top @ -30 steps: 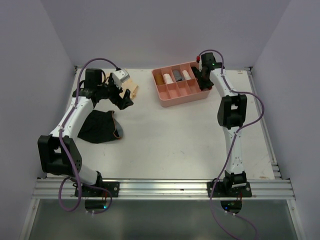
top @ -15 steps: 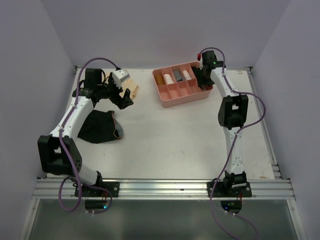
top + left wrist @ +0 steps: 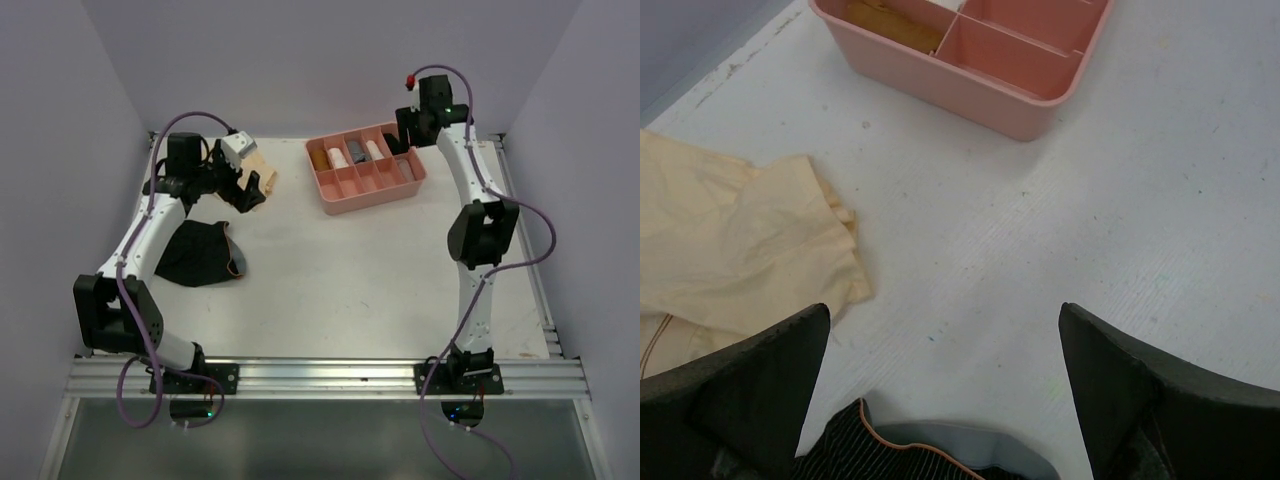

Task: Roll the underwear
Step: Place the rolled underwear into the container, then move the underwear to the center of the board

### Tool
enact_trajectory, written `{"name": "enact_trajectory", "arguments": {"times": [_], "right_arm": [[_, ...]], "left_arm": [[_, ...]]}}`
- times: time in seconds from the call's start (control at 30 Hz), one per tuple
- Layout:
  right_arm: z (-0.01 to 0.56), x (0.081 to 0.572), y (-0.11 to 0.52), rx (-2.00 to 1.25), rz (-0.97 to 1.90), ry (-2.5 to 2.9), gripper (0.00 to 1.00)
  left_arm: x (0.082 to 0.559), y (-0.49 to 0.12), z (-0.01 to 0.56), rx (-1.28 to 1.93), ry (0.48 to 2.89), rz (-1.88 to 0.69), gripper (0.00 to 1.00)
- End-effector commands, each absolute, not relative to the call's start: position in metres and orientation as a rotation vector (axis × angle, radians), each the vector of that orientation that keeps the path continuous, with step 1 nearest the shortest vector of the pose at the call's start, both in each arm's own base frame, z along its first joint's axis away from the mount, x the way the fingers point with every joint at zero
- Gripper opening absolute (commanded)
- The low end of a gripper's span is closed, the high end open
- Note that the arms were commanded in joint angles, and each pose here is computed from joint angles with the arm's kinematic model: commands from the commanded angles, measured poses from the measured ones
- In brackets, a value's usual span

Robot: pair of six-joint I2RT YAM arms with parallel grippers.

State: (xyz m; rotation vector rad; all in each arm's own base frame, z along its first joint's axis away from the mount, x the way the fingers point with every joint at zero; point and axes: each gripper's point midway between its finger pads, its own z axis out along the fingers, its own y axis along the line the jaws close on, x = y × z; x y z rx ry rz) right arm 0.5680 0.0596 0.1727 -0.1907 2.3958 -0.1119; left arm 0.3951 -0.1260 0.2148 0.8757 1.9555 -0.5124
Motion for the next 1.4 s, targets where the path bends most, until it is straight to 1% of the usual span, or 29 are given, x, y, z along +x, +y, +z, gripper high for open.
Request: {"name": "enact_trajectory", "arguments": {"times": [0.0,0.03,0.07,0.1,0.13,0.2,0.27,0.33,0.37,0.4,0.43,0.47,0.53,0.57,0.63,0.67,0.73,0.8,0.83,0.9,0.93,1.0,1.03,1.1,1.13,1.2,1.23,1.33,1.37], "right_arm": [[0.263,0.539,0.092,-0.305,0.007,2.227,0.71],[0.292,0.524,0.105,-0.342,0.05,2.165,0.79],[0.298,0.514,0.117,-0.385,0.058,2.148,0.81],[0.292,0.498,0.146,-0.503,0.073,2.139,0.96],[0.308,0.481,0.158,-0.542,0.064,2.102,0.99],[0.297,0.444,0.202,-0.718,0.11,2.115,0.99],[0.298,0.417,0.226,-0.761,0.209,2.113,0.99],[0.275,0.395,0.243,-0.678,0.37,2.2,0.99],[0.278,0.38,0.253,-0.645,0.496,2.2,0.99],[0.251,0.369,0.259,-0.596,0.577,2.259,0.99],[0.24,0.358,0.263,-0.603,0.639,2.282,0.99],[0.222,0.334,0.268,-0.597,0.747,2.337,0.99],[0.211,0.326,0.271,-0.57,0.804,2.338,0.99],[0.196,0.318,0.267,-0.527,0.815,2.389,0.99],[0.2,0.308,0.266,-0.503,0.856,2.363,0.99],[0.189,0.301,0.262,-0.488,0.851,2.383,0.99],[0.2,0.297,0.258,-0.475,0.851,2.339,0.99],[0.197,0.293,0.252,-0.464,0.828,2.353,0.99],[0.196,0.294,0.248,-0.456,0.796,2.36,0.99],[0.189,0.29,0.24,-0.463,0.748,2.395,0.99],[0.187,0.29,0.238,-0.46,0.733,2.402,0.99],[0.182,0.29,0.229,-0.445,0.67,2.42,0.99],[0.182,0.29,0.227,-0.432,0.661,2.418,0.99],[0.184,0.292,0.218,-0.396,0.613,2.396,0.99],[0.185,0.292,0.216,-0.384,0.604,2.387,0.98],[0.187,0.295,0.205,-0.339,0.58,2.37,0.97],[0.186,0.295,0.201,-0.323,0.575,2.373,0.96],[0.182,0.3,0.179,-0.226,0.57,2.387,0.91],[0.178,0.299,0.173,-0.201,0.58,2.397,0.91]], "left_arm": [[0.408,-0.12,0.265,0.733,1.827,-0.436,1.0],[0.406,-0.12,0.269,0.719,1.814,-0.433,1.0],[0.404,-0.121,0.268,0.718,1.818,-0.447,1.0],[0.402,-0.122,0.267,0.743,1.815,-0.448,1.0],[0.4,-0.123,0.263,0.769,1.825,-0.454,1.0],[0.39,-0.122,0.252,0.851,1.855,-0.462,1.0],[0.376,-0.115,0.229,0.881,1.942,-0.468,1.0],[0.368,-0.1,0.208,0.936,2.0,-0.407,1.0],[0.351,-0.089,0.181,0.97,2.101,-0.38,1.0],[0.344,-0.081,0.17,1.067,2.095,-0.323,0.98],[0.335,-0.073,0.158,1.104,2.121,-0.286,0.95],[0.317,-0.061,0.129,1.143,2.198,-0.249,0.94],[0.304,-0.047,0.111,1.227,2.213,-0.163,0.91],[0.288,-0.04,0.09,1.266,2.267,-0.152,0.9],[0.276,-0.034,0.075,1.333,2.278,-0.128,0.86],[0.268,-0.028,0.062,1.351,2.306,-0.105,0.86],[0.259,-0.023,0.047,1.371,2.331,-0.089,0.84],[0.258,-0.021,0.038,1.383,2.336,-0.075,0.82],[0.257,-0.021,0.034,1.387,2.342,-0.077,0.76],[0.261,-0.02,0.026,1.386,2.354,-0.072,0.67],[0.262,-0.023,0.024,1.395,2.35,-0.074,0.58],[0.27,-0.03,0.025,1.394,2.324,-0.082,0.51],[0.274,-0.038,0.029,1.411,2.293,-0.1,0.43],[0.272,-0.063,0.035,1.48,2.215,-0.168,0.33],[0.271,-0.072,0.038,1.511,2.179,-0.181,0.22],[0.262,-0.103,0.044,1.625,2.075,-0.239,0.13],[0.261,-0.114,0.049,1.659,2.032,-0.262,0.04],[0.245,-0.162,0.067,1.796,1.881,-0.431,0.0],[0.229,-0.176,0.071,1.841,1.852,-0.535,0.0]]}}
